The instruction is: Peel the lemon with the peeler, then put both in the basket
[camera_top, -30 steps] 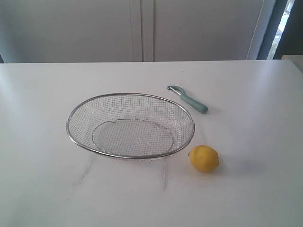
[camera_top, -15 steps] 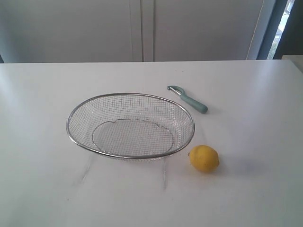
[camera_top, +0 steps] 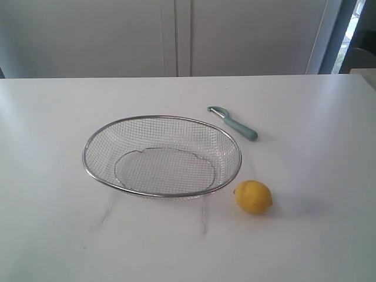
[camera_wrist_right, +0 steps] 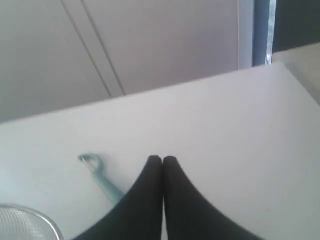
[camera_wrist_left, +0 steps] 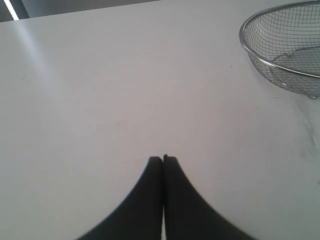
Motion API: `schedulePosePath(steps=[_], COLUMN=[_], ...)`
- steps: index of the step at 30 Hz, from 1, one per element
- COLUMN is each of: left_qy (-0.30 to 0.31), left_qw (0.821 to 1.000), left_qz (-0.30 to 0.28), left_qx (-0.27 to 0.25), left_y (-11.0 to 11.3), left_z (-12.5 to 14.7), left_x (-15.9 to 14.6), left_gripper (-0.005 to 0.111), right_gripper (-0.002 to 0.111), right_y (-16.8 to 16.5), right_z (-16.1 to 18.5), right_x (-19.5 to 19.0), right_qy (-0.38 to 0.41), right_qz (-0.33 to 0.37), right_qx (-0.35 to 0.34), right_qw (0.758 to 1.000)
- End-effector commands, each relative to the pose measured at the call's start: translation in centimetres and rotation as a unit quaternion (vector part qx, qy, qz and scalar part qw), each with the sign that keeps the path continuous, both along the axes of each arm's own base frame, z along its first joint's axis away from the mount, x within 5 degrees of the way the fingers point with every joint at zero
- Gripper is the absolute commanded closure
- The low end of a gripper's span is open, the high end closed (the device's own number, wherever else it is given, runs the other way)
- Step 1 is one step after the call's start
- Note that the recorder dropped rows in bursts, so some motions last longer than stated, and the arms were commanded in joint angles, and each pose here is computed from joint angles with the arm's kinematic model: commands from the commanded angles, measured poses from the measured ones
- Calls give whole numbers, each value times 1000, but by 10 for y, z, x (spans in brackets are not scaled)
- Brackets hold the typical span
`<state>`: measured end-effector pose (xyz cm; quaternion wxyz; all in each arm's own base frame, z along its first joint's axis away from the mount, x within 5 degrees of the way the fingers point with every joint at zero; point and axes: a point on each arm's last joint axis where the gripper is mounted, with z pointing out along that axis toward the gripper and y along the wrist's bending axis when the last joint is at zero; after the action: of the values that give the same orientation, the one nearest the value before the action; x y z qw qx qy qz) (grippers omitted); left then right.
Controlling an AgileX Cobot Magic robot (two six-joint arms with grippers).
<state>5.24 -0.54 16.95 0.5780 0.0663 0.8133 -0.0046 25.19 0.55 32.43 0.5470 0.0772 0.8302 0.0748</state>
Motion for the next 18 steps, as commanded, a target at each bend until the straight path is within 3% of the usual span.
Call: schedulePosePath(steps=[1,6,12,14,18], left_qy=[3,3,3,3,2], left_qw=[1000,1000,1000,1000,1000], left_qz=[-2,-2,-2,-2,-2], left_qx=[-1,-1,-1,-1,-1], left_y=[0,0,0,0,0], left_z=[-2,-2,-2,-2,-1], left_x=[0,0,0,0,0], left_gripper=[107,107,107,107,107], right_gripper=[108,108,108,108,108], right_y=[2,15,35,38,41], right_z=[-4,-9,-27,-29,-41], right_x=[35,67,103,119,152], right_qy=[101,197,293,314,343], right_qz=[55,182,344,356,308], right_qx=[-65,-110,-70,-68,-57], right_qw=[991,957,890,878,886])
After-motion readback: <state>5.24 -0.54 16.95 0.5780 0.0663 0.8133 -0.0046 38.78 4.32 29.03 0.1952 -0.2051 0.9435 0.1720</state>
